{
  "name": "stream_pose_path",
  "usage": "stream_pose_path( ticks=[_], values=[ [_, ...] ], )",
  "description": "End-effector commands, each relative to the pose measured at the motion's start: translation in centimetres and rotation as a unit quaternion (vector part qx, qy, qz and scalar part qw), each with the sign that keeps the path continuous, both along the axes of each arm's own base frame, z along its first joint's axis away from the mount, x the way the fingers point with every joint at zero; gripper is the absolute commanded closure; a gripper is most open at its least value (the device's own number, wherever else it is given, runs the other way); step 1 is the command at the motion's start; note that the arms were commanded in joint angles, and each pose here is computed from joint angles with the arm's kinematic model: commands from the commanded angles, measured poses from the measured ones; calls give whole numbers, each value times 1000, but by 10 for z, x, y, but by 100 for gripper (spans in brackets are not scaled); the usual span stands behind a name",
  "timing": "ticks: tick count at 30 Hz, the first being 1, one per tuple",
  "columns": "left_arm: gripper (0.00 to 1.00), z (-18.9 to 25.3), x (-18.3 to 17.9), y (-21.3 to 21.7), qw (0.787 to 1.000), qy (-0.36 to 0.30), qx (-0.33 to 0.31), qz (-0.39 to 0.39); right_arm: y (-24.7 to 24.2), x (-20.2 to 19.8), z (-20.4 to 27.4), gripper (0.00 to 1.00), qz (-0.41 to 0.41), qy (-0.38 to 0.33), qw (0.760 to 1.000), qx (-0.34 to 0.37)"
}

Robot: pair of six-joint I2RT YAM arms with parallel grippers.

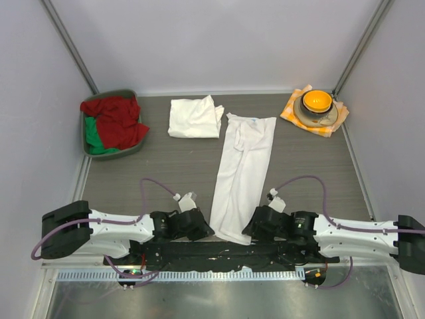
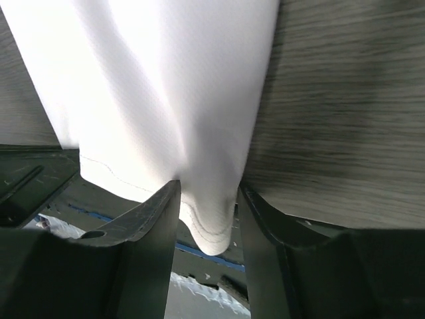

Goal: Fold and stack the t-shirts

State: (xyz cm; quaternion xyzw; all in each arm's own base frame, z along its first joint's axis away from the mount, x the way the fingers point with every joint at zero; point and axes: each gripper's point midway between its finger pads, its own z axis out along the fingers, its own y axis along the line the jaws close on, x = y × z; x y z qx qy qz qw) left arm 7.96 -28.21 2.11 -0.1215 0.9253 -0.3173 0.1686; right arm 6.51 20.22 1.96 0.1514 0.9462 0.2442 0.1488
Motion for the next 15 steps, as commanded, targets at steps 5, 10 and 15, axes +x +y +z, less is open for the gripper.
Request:
stream_pose_path(
  ticks=[5,10,15],
  values=[
    [100,0,1,0,1000,-8,17,0,6,2,-13,68,14,-7,999,-41],
    [100,5,2,2,1000,-13,11,4,-9,0,-14,99,12,-11,997,-69],
    [100,15,-3,-11,1000,-27,2,-8,-25,-7,-11,99,23,-10,995,-95]
  ],
)
